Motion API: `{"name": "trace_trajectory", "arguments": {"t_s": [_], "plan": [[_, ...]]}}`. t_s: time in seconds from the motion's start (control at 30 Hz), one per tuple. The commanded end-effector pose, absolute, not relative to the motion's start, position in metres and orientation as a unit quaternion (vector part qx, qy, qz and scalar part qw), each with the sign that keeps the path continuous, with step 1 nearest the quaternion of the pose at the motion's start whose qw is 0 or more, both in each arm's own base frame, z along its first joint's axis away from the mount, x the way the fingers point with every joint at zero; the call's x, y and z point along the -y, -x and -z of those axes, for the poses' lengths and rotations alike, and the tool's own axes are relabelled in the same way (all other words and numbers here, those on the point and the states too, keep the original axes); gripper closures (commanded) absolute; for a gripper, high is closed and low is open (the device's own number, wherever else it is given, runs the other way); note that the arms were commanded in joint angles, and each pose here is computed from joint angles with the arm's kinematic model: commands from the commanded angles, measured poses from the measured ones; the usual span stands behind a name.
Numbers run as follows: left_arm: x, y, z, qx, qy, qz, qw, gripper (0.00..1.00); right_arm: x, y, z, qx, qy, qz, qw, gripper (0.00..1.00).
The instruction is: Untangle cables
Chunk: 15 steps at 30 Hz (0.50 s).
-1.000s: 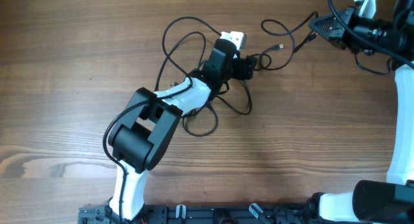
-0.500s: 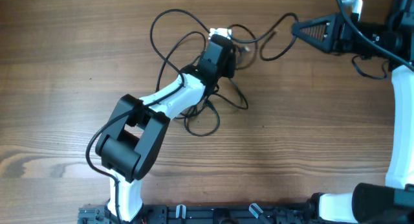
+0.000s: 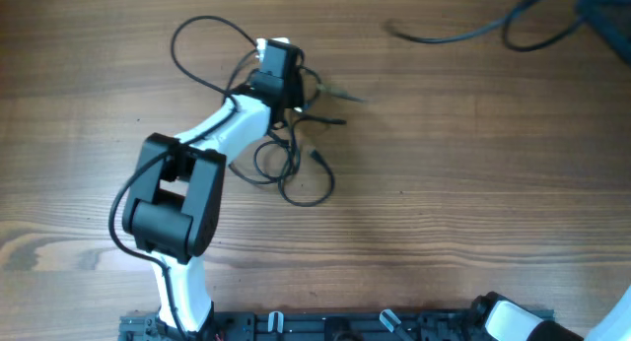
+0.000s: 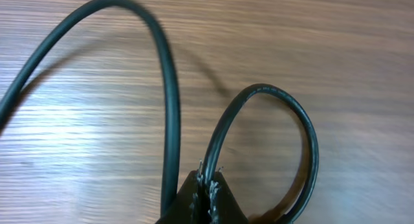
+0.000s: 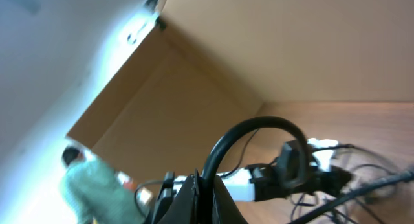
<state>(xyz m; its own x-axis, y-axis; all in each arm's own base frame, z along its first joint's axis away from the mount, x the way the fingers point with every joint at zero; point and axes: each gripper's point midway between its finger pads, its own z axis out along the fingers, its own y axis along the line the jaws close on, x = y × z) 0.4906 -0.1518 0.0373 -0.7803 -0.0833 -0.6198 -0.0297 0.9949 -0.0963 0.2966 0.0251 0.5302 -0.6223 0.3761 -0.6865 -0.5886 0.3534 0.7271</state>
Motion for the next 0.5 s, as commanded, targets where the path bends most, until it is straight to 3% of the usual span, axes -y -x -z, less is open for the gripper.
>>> {"name": "trace_trajectory", "arguments": {"t_s": [0.0, 0.13, 0.2, 0.3, 0.4, 0.47], "plan": [[0.119, -0.481, -0.012, -0.952, 0.052, 0.009, 0.300, 0.96, -0.008, -0.282, -0.540, -0.708, 0.062, -0.551, 0.437, 0.96], [0.134, -0.474, -0.009, -0.957, 0.036, 0.027, 0.287, 0.96, 0.004, -0.302, -0.523, -0.705, 0.051, -0.544, 0.451, 0.95], [0.154, -0.463, -0.007, -0.962, 0.016, 0.061, 0.265, 0.96, 0.022, -0.327, -0.504, -0.712, -0.012, -0.528, 0.463, 0.95], [0.188, -0.441, -0.009, -0.967, -0.019, 0.106, 0.232, 0.96, 0.063, -0.375, -0.432, -0.770, -0.166, -0.401, 0.467, 0.96], [0.207, -0.426, -0.006, -0.969, -0.043, 0.108, 0.217, 0.96, 0.075, -0.411, -0.377, -0.818, -0.245, -0.275, 0.443, 0.96], [0.213, -0.417, -0.003, -0.972, -0.053, 0.105, 0.205, 0.96, 0.080, -0.436, -0.363, -0.815, -0.272, -0.252, 0.445, 0.96]]}}
